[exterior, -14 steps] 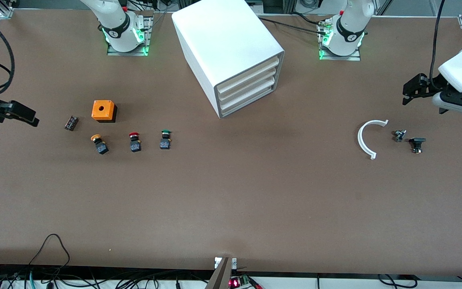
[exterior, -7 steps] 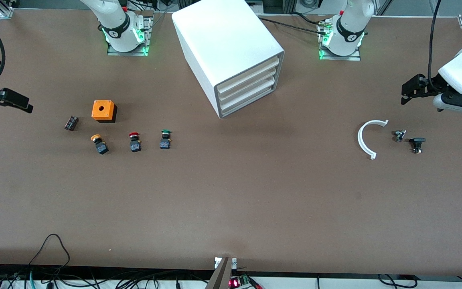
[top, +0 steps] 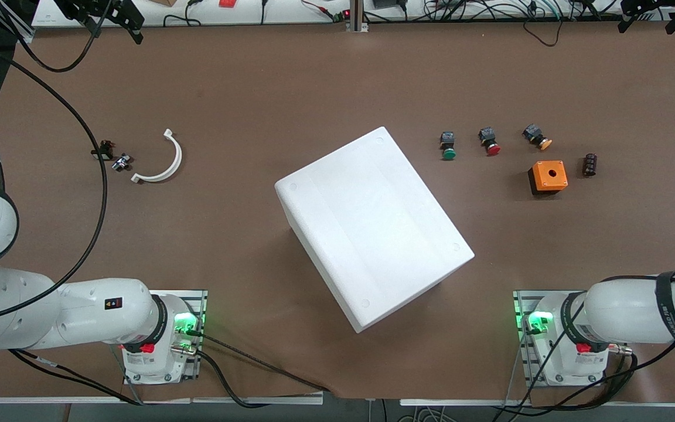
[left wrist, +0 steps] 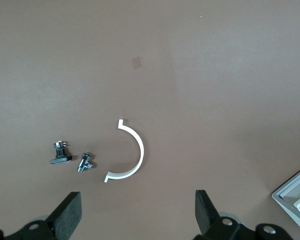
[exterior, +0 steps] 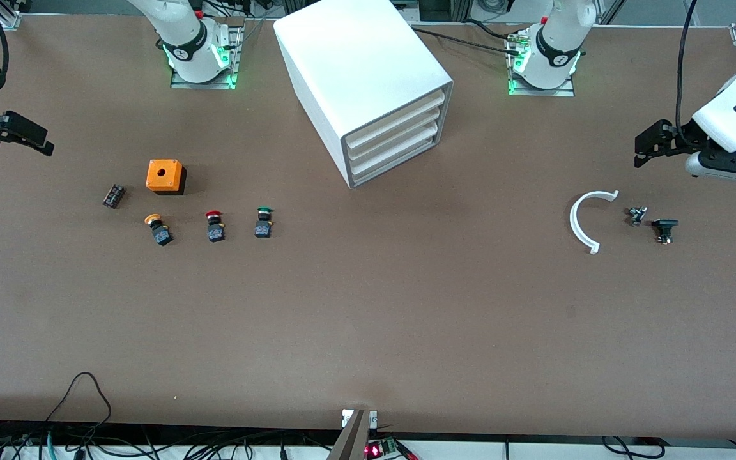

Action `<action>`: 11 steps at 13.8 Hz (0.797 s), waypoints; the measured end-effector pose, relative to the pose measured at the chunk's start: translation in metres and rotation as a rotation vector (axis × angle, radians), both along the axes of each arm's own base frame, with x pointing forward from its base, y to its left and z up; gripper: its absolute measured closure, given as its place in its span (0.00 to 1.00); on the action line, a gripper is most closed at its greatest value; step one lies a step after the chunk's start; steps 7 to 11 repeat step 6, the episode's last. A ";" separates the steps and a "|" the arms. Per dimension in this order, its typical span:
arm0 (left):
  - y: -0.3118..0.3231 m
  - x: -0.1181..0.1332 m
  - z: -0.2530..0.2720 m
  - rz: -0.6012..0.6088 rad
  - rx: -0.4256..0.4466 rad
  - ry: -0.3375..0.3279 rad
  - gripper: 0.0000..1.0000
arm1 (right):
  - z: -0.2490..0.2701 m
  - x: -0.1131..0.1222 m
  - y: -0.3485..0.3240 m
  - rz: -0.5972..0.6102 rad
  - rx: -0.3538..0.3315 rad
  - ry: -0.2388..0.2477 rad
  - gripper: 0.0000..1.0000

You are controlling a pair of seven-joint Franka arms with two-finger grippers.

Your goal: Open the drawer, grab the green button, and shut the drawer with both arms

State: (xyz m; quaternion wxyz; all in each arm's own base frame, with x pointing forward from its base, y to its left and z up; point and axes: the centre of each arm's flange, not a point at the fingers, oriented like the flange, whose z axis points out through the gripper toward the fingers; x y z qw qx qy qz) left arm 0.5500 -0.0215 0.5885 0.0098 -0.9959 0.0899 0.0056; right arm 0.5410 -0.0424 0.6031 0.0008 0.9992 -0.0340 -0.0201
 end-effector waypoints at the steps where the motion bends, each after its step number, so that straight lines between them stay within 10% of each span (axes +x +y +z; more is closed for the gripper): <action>1: 0.000 0.000 0.000 0.001 0.000 0.000 0.00 | 0.001 0.000 0.001 0.002 0.000 -0.004 0.00; 11: 0.000 0.000 0.000 0.002 0.000 0.001 0.00 | 0.002 0.000 0.003 0.005 0.000 -0.005 0.00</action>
